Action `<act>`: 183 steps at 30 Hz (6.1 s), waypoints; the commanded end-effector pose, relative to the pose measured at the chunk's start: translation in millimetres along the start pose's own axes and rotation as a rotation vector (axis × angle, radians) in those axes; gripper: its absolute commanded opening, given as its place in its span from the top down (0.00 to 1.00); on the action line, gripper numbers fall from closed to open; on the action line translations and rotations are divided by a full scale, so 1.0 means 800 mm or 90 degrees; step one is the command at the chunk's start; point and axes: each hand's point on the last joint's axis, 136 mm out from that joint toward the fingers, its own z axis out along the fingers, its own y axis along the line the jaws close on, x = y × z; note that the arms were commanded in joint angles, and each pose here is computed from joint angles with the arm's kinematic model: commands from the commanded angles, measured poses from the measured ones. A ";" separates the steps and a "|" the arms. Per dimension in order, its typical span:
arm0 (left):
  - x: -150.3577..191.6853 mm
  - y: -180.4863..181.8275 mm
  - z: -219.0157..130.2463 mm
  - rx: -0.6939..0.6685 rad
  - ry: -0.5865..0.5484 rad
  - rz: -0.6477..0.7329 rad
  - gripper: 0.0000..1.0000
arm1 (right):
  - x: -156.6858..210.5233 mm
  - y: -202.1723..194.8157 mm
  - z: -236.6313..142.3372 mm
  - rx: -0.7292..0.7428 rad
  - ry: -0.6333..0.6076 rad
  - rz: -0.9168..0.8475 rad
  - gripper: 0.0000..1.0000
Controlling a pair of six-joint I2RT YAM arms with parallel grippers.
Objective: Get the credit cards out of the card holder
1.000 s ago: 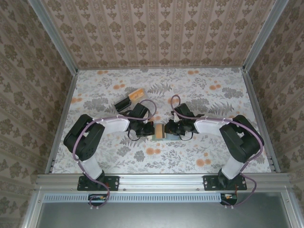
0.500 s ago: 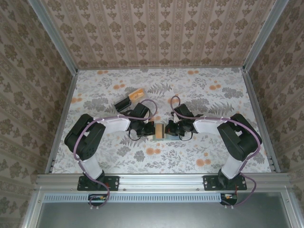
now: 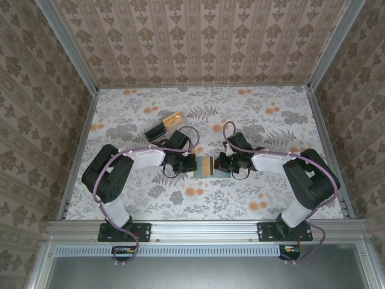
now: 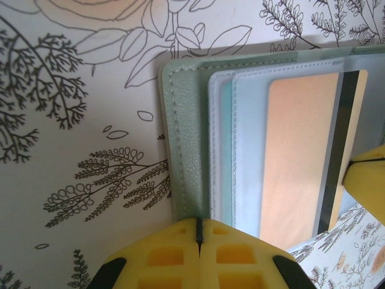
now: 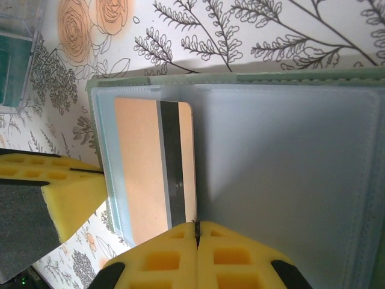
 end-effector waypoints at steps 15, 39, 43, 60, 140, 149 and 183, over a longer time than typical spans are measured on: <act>-0.013 -0.043 -0.021 0.027 -0.015 0.037 1.00 | -0.008 0.009 0.006 -0.016 0.004 -0.004 0.80; 0.009 -0.014 0.015 -0.008 0.049 0.005 1.00 | -0.009 0.012 0.016 -0.034 0.016 0.005 0.93; 0.010 -0.010 0.012 -0.011 0.050 0.005 1.00 | -0.010 0.001 0.007 -0.027 0.014 0.005 0.97; -0.014 -0.041 -0.021 0.039 -0.008 0.028 0.91 | -0.013 -0.022 -0.065 -0.034 -0.032 0.005 1.00; -0.087 -0.157 -0.241 0.435 -0.253 0.018 0.80 | -0.085 0.215 -0.182 -0.474 -0.120 -0.112 1.00; -0.084 -0.160 -0.254 0.428 -0.267 0.041 1.00 | -0.086 0.207 -0.172 -0.450 -0.119 -0.112 0.87; -0.181 -0.029 -0.264 -0.248 -0.217 0.600 1.00 | -0.081 0.140 -0.225 -0.280 -0.229 -0.147 0.00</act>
